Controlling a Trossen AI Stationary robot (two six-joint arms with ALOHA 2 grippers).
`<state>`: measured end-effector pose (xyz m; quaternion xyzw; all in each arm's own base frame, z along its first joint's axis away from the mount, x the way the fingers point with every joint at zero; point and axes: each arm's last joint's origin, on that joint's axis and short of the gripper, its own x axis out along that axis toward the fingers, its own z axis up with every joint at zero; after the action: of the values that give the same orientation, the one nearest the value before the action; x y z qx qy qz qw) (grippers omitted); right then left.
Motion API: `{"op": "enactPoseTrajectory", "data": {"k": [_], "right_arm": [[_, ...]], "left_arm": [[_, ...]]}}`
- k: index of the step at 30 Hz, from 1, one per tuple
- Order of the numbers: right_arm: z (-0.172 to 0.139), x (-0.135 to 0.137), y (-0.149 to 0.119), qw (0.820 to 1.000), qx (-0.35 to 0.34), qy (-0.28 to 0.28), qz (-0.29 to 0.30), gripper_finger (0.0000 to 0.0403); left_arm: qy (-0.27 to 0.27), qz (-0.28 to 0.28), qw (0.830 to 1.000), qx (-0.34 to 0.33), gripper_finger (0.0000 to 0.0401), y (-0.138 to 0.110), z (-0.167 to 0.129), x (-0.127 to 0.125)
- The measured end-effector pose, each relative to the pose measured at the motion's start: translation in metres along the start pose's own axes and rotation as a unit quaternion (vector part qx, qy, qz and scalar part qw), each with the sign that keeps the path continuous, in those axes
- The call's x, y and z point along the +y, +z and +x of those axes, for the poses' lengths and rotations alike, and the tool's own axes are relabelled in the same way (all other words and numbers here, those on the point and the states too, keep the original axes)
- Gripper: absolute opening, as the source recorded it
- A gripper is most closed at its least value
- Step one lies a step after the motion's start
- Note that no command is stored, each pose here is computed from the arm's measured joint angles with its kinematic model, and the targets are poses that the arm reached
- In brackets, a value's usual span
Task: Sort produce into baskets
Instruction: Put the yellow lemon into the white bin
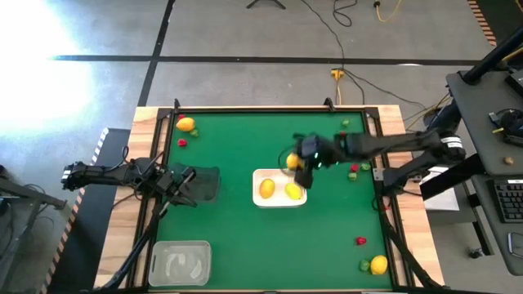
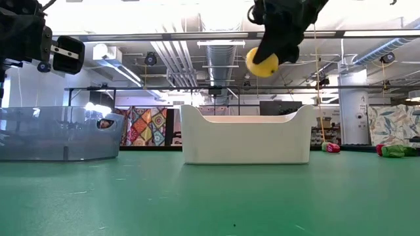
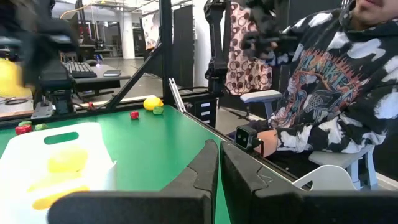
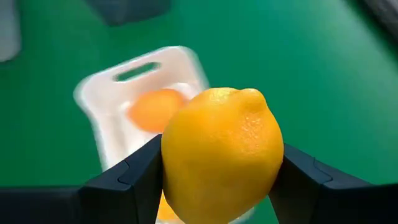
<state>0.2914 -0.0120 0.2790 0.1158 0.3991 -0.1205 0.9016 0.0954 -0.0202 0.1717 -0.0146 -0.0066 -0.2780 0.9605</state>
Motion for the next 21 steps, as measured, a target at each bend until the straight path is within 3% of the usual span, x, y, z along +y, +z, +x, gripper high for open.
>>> {"op": "enactPoseTrajectory", "data": {"k": [4,11,21], "right_arm": [[0.029,0.015,-0.008,1.000,-0.006,0.017,-0.014,0.0221],[0.079,0.019,-0.019,0.997,0.054,-0.001,-0.046,0.0221],[0.112,0.021,-0.027,0.994,0.093,-0.012,-0.061,0.0221]], "left_arm": [[0.000,0.000,1.000,0.000,0.0002,0.000,0.000,0.000],[0.000,0.000,1.000,0.000,0.0002,0.000,0.000,0.000],[0.000,0.000,1.000,0.000,0.0002,0.000,0.000,0.000]]}}
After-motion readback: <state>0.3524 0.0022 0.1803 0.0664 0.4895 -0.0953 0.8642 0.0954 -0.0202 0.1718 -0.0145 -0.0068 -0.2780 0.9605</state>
